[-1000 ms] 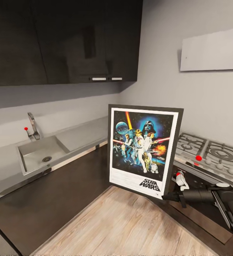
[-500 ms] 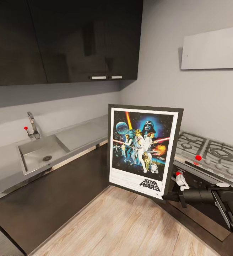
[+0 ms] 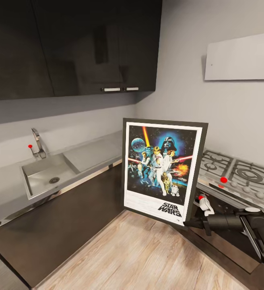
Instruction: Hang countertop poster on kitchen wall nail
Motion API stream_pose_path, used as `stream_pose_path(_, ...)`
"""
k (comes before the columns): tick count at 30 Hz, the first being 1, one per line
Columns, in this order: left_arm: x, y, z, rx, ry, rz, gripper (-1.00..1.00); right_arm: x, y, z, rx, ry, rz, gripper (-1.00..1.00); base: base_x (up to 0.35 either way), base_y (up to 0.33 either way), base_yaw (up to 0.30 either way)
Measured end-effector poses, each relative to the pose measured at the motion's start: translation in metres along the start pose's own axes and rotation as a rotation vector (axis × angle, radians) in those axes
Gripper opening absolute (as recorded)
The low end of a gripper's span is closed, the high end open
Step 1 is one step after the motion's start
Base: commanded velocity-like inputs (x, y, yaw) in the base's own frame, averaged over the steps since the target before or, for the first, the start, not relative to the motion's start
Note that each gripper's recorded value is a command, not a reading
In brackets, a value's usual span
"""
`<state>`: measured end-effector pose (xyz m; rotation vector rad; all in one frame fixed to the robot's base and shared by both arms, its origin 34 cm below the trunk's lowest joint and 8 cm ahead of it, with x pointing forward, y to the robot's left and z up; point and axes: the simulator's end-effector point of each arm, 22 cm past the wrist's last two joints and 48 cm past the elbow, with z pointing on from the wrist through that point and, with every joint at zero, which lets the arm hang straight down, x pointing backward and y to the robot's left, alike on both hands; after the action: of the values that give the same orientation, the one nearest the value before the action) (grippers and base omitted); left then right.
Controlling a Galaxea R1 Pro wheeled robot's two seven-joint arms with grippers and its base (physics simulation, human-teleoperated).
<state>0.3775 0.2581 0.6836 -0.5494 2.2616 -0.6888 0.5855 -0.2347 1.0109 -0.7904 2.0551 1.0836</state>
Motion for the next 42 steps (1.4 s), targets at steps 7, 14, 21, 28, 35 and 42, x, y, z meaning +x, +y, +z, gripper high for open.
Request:
stream_pose_path(7, -0.002, -0.004, -0.006, 0.000, 0.000, 0.000, 1.00, -0.004, 0.005, -0.003, 0.000, 0.000, 0.000, -1.00, 0.000, 0.000, 0.000)
stream_pose_path(14, -0.004, -0.007, -0.011, -0.001, -0.001, -0.001, 1.00, -0.008, 0.009, -0.007, 0.000, 0.000, 0.000, -1.00, 0.000, 0.000, 0.000)
stream_pose_path(21, -0.011, -0.009, -0.016, -0.006, -0.016, -0.010, 1.00, -0.011, 0.014, -0.010, -0.001, 0.000, 0.001, -1.00, 0.000, 0.000, 0.000)
stream_pose_path(28, -0.013, -0.012, -0.021, -0.007, -0.020, -0.012, 1.00, -0.013, 0.018, -0.013, -0.001, 0.001, 0.001, -1.00, 0.000, 0.000, 0.000)
stream_pose_path(35, -0.014, -0.014, -0.026, -0.008, -0.020, -0.013, 1.00, -0.016, 0.023, -0.016, -0.002, 0.001, 0.001, -1.00, 0.000, 0.000, 0.000)
stream_pose_path(42, -0.014, -0.017, -0.031, -0.008, -0.020, -0.013, 1.00, -0.018, 0.027, -0.018, -0.002, 0.001, 0.001, -1.00, 0.000, 0.000, 0.000)
